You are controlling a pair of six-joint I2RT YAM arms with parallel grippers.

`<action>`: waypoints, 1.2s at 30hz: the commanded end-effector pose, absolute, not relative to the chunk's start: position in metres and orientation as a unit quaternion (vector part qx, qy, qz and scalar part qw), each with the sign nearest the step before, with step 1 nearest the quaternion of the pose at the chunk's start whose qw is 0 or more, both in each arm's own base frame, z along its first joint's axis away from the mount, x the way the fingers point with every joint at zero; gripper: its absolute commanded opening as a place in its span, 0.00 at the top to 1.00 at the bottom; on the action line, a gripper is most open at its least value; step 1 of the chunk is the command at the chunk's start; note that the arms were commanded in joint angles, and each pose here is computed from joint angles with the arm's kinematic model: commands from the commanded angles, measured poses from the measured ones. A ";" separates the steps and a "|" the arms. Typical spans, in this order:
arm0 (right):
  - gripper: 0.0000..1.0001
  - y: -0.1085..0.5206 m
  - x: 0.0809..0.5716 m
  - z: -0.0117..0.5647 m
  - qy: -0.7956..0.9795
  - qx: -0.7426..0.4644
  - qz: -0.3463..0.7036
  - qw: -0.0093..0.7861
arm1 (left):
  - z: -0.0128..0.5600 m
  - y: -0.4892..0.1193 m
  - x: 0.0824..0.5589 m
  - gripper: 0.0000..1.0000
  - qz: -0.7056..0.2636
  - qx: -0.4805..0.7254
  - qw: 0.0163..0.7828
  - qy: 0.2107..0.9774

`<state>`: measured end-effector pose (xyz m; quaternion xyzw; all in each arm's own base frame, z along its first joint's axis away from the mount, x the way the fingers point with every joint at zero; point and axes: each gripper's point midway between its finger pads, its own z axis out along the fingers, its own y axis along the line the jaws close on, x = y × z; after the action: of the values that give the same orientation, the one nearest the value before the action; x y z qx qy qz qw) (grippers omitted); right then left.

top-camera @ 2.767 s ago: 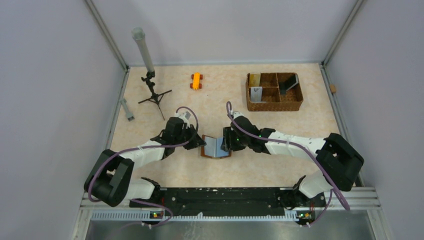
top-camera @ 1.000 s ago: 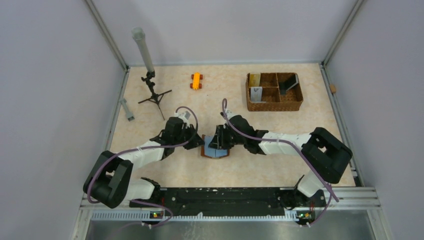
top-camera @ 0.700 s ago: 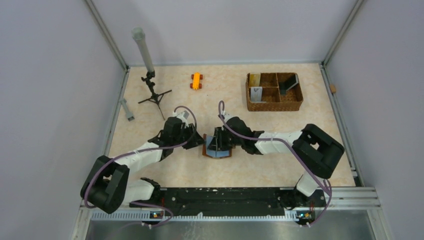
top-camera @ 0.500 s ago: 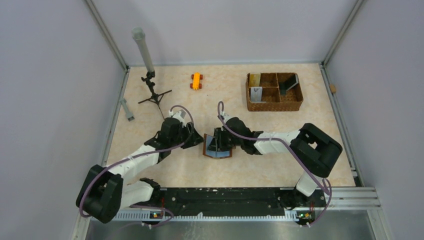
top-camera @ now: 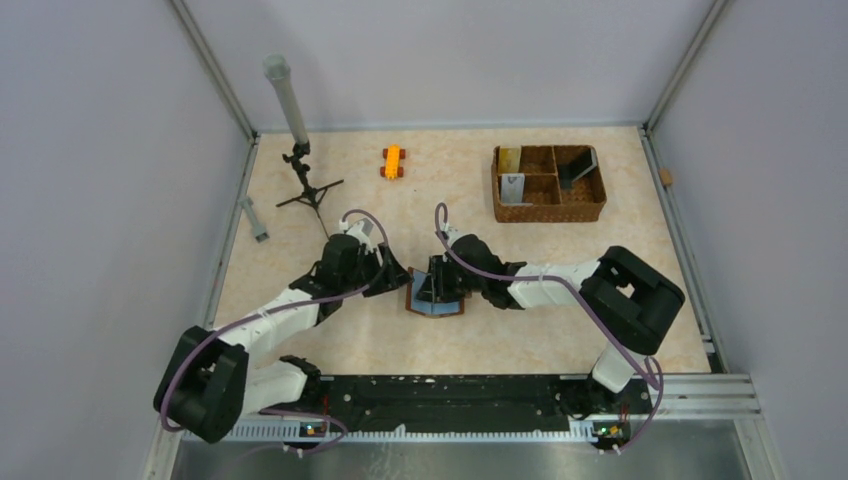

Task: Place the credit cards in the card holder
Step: Open the card holder at the center of the board.

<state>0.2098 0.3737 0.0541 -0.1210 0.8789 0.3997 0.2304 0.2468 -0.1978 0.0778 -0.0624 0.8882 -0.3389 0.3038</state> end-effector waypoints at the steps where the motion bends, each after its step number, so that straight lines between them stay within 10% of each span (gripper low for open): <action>1: 0.68 0.380 0.218 0.076 0.863 -0.129 0.415 0.260 | 0.085 -0.215 0.253 0.36 -0.384 -0.048 0.303 0.871; 22: 0.81 0.315 0.205 0.018 0.931 -0.058 0.280 0.228 | 0.046 -0.213 0.251 1.00 -0.359 -0.050 0.266 0.893; 36: 0.83 0.290 0.195 -0.011 0.951 -0.030 0.229 0.207 | 0.008 -0.185 0.243 0.88 -0.266 -0.081 0.237 0.931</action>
<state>0.2093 0.3261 0.0259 -0.0354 0.9216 0.3081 0.2334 0.2467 -0.2088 0.0297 -0.0684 0.9085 -0.3355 0.2396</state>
